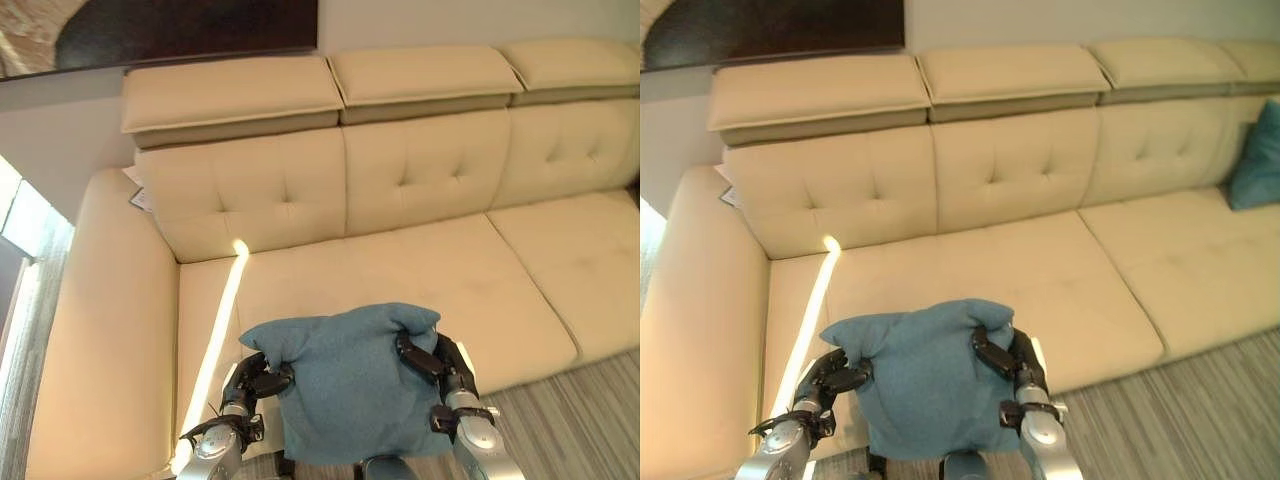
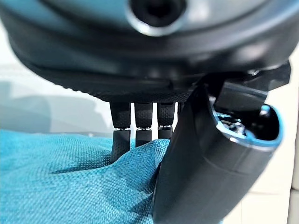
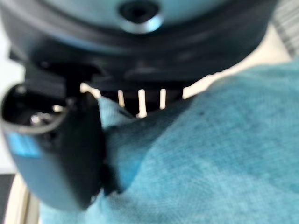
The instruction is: Pick up all the scattered cushions and arrange them neatly on the sofa.
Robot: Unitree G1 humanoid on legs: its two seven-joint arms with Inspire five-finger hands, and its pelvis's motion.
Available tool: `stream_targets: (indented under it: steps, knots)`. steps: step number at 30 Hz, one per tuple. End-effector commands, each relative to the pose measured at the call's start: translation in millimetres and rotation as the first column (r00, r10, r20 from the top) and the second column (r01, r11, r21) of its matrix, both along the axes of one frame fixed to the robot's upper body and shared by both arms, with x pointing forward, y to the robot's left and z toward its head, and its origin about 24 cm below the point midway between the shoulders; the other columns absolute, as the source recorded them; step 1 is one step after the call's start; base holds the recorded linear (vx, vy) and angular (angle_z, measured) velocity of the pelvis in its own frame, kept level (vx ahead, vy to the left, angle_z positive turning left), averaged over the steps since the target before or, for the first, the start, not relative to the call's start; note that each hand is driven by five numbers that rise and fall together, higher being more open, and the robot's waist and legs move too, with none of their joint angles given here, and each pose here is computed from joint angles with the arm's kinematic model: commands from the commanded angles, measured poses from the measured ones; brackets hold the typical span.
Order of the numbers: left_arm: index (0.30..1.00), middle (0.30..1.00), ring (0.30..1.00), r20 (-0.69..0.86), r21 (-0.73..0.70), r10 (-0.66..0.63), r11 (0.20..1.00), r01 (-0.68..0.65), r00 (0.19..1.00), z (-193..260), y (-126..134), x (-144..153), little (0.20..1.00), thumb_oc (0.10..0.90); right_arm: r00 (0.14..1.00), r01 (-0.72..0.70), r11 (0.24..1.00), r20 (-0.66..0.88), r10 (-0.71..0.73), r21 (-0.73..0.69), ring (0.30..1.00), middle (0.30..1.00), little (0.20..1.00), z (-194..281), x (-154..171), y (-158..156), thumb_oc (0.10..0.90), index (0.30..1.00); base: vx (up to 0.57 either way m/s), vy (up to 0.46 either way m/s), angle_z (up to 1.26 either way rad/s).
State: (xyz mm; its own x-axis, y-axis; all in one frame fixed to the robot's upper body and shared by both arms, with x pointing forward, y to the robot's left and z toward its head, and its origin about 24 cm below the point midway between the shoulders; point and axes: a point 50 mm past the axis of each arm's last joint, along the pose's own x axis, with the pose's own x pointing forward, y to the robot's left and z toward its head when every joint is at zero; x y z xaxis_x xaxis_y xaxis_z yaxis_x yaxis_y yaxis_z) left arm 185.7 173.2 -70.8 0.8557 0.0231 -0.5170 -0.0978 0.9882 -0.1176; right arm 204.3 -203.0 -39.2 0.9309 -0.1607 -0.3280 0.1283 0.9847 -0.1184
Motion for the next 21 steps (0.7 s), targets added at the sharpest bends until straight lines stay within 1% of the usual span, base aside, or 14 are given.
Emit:
stream_targets:
  steps: [1,5,6,7,10,12,17,19,20,21]
  knots:
    - [0.300,0.300,0.300,0.405,-0.009,-0.033,0.999,0.040,0.914,67.7,-8.8,48.2,0.300,0.400,0.960,0.015,1.000,0.280,-0.017,0.010,0.300,0.300,0.300,46.9,25.0,-1.7,0.400,0.300,0.14,-0.091,0.05]
    - [0.300,0.300,0.300,0.476,0.000,-0.033,0.999,0.037,0.879,84.4,-8.3,53.3,0.300,0.400,0.947,0.016,1.000,0.321,-0.009,-0.018,0.300,0.300,0.300,56.8,28.0,-4.2,0.400,0.300,0.12,-0.093,0.13]
    - [0.300,0.300,0.300,0.530,-0.016,-0.020,0.999,0.033,0.848,97.7,-10.6,58.5,0.300,0.400,0.932,0.016,0.999,0.363,-0.002,-0.037,0.300,0.300,0.300,66.7,31.8,-5.1,0.400,0.300,0.07,-0.086,0.16]
    - [0.300,0.300,0.300,0.530,-0.016,-0.019,0.999,0.033,0.848,97.8,-10.6,58.6,0.300,0.400,0.932,0.016,0.999,0.363,-0.002,-0.037,0.300,0.300,0.300,66.8,31.8,-5.2,0.400,0.300,0.06,-0.081,0.16]
    - [0.300,0.300,0.300,0.612,-0.043,0.002,0.999,0.030,0.791,119.9,-16.3,68.6,0.300,0.400,0.901,0.015,0.998,0.433,0.010,-0.055,0.300,0.300,0.300,83.6,40.0,-3.4,0.400,0.300,0.03,-0.061,0.16]
    - [0.300,0.300,0.300,0.674,-0.055,0.009,0.998,0.038,0.738,138.2,-21.5,74.9,0.300,0.400,0.871,0.011,0.997,0.491,0.026,-0.071,0.300,0.300,0.300,98.4,47.0,-0.8,0.400,0.300,0.01,-0.054,0.13]
    - [0.300,0.300,0.300,0.763,-0.045,0.004,0.998,0.047,0.647,166.9,-27.6,83.2,0.300,0.400,0.812,-0.003,0.994,0.580,0.065,-0.107,0.300,0.300,0.300,124.8,59.2,2.9,0.400,0.300,0.04,-0.029,0.18]
    - [0.300,0.300,0.300,0.782,-0.029,0.001,0.999,0.035,0.624,172.9,-27.2,84.3,0.300,0.400,0.785,-0.006,0.993,0.615,0.076,-0.115,0.300,0.300,0.300,135.3,64.0,5.3,0.400,0.300,0.04,-0.020,0.11]
    - [0.300,0.300,0.300,0.792,-0.026,0.010,1.000,0.017,0.611,177.3,-27.5,87.3,0.300,0.400,0.754,-0.012,0.993,0.651,0.084,-0.114,0.300,0.300,0.300,146.3,70.5,10.9,0.400,0.300,-0.02,-0.051,0.31]
    - [0.300,0.300,0.300,0.825,-0.017,0.023,1.000,-0.016,0.564,192.7,-30.6,97.8,0.300,0.400,0.692,-0.012,0.992,0.715,0.098,-0.125,0.300,0.300,0.300,169.0,84.3,21.3,0.400,0.300,-0.04,-0.047,0.28]
